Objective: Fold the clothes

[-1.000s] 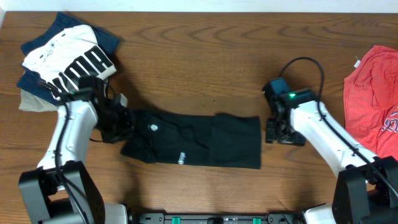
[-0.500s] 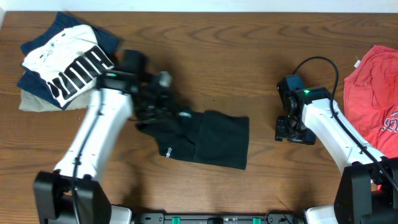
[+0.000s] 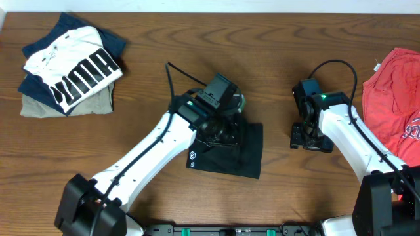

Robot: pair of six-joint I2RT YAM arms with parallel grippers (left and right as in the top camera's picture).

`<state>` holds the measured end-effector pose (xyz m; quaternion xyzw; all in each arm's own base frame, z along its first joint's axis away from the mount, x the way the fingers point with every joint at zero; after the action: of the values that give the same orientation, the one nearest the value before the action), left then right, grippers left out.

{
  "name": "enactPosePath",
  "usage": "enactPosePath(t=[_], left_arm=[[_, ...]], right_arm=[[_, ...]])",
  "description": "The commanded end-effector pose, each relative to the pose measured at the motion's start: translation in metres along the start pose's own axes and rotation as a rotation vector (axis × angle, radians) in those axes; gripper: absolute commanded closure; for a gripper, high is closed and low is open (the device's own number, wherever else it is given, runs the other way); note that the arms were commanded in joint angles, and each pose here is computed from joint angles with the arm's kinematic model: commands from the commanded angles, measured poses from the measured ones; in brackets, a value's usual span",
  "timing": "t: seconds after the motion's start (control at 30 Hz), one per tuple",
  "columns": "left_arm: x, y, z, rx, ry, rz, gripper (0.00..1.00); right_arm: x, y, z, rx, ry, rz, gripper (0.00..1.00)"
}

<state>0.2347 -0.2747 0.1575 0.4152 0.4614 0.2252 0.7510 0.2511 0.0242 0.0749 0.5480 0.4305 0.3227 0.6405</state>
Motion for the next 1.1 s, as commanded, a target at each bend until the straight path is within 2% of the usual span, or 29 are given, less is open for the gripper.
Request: enactPosePath(t=[0.0,0.1,0.2,0.3,0.4,0.57,0.67,0.77,0.93,1.07], left_arm=[[-0.001,-0.006,0.003,0.003,0.008,0.023,0.83],[-0.007,-0.008,0.006,-0.010,-0.013,0.011,0.61],[-0.015,-0.009,0.011,-0.032,-0.042,-0.030,0.51],[-0.013,0.002,0.019,-0.065,-0.087,-0.048,0.51],[0.007,0.029,0.026,-0.114,-0.055,-0.023,0.50],[0.073,0.088,0.022,-0.204,0.151,0.062,0.50],[0.116,0.110,0.010,-0.218,0.300,0.118,0.49],[0.143,0.117,-0.002,-0.217,0.388,0.136,0.49],[0.155,0.110,-0.015,-0.188,0.404,0.141,0.50],[0.155,0.105,-0.020,-0.170,0.410,0.138,0.49]], right_arm=[[-0.001,0.003,0.001,-0.006,0.011,0.011,0.39],[0.000,0.003,0.001,-0.005,0.011,0.016,0.38],[0.000,0.003,0.001,-0.003,0.011,0.019,0.37],[0.009,0.003,-0.002,0.020,0.059,0.075,0.36],[0.031,0.006,-0.010,0.061,0.185,0.213,0.35],[0.074,0.026,-0.030,0.137,0.412,0.545,0.34],[0.094,0.043,-0.040,0.164,0.483,0.729,0.34],[0.100,0.045,-0.033,0.148,0.433,0.750,0.37],[0.103,0.042,-0.018,0.094,0.365,0.720,0.40],[0.098,0.037,-0.013,0.073,0.339,0.665,0.53]])
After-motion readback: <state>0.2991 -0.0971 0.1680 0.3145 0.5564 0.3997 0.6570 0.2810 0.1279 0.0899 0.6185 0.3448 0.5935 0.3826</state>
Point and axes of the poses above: each gripper's point midway between its finger pads, its own y axis back along the fingers, its own x axis along the line the jaws close on, z = x × y, the point moved 2 cm from there along y, back along the fingers, and after that the axes turned 14 degrees about -y, right-handed, at the moved point
